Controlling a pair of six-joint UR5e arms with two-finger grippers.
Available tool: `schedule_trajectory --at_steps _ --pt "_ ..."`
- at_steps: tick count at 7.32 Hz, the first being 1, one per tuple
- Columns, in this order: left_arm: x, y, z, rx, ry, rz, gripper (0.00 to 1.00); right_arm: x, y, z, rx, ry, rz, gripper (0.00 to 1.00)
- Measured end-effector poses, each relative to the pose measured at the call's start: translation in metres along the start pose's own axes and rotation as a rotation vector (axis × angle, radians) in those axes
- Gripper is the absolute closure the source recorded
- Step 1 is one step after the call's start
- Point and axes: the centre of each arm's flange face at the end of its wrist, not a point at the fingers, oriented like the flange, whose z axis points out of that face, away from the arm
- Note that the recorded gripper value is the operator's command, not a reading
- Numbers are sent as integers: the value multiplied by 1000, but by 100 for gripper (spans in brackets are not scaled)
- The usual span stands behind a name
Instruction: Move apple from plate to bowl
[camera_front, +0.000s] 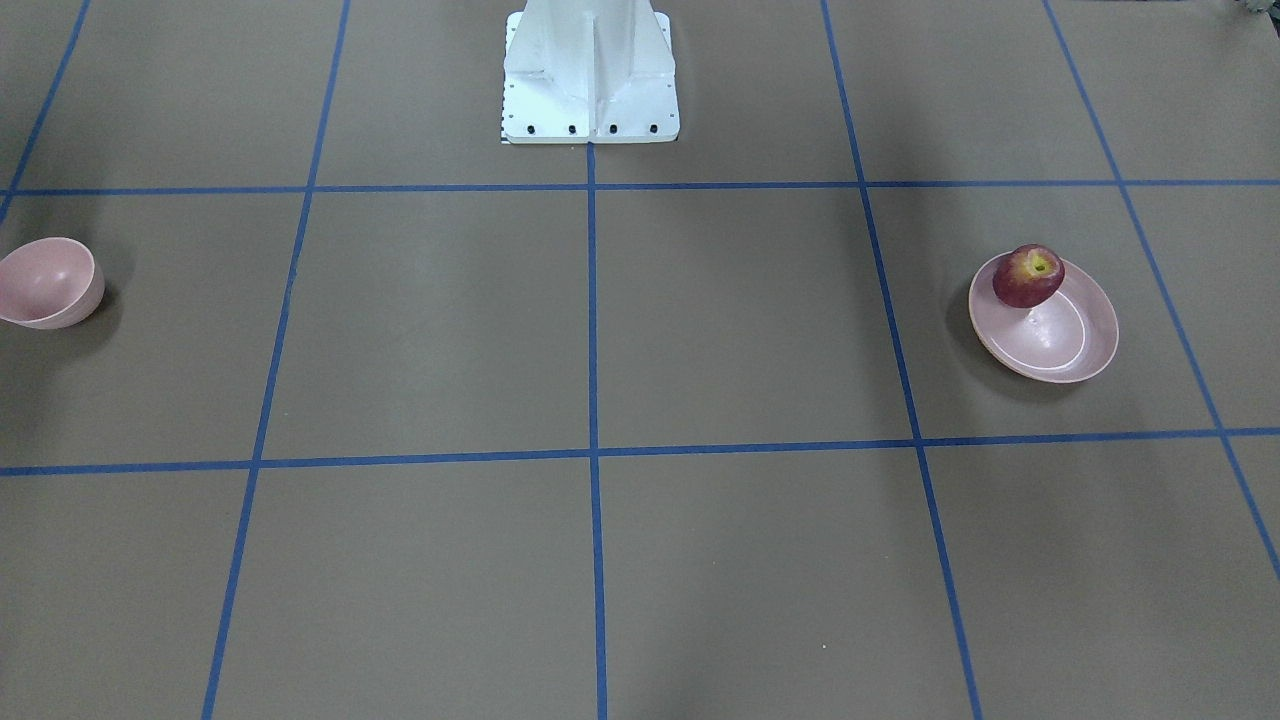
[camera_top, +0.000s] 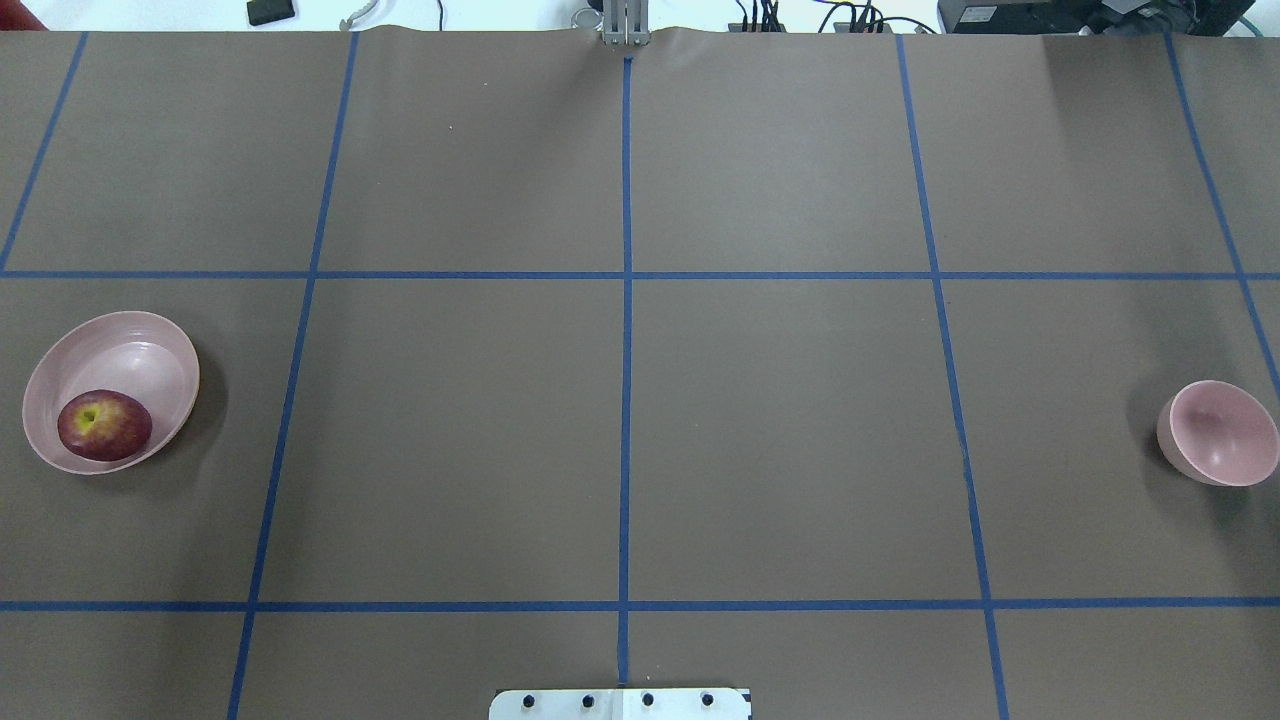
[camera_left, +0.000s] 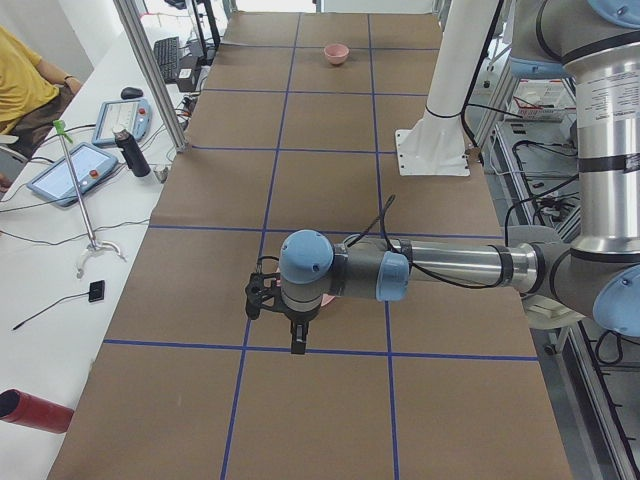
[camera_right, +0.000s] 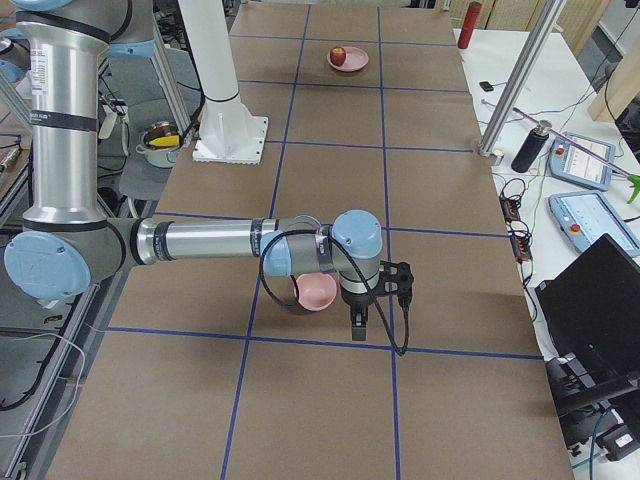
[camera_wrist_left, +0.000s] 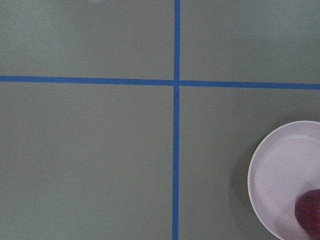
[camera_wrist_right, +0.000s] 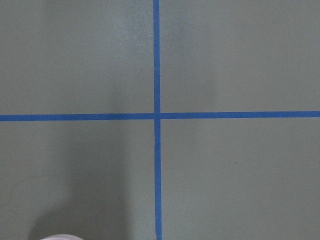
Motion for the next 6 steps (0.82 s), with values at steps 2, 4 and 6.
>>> schedule_trajectory --at_steps 2,4,6 --pt "3 -1 -3 6 0 8 2 -1 0 1 -2 -6 -2 0" --pt "11 -6 -10 21 1 30 2 -7 0 3 -10 -35 -8 0" --pt "17 -11 -14 31 6 41 2 -21 0 11 -17 -58 -40 0"
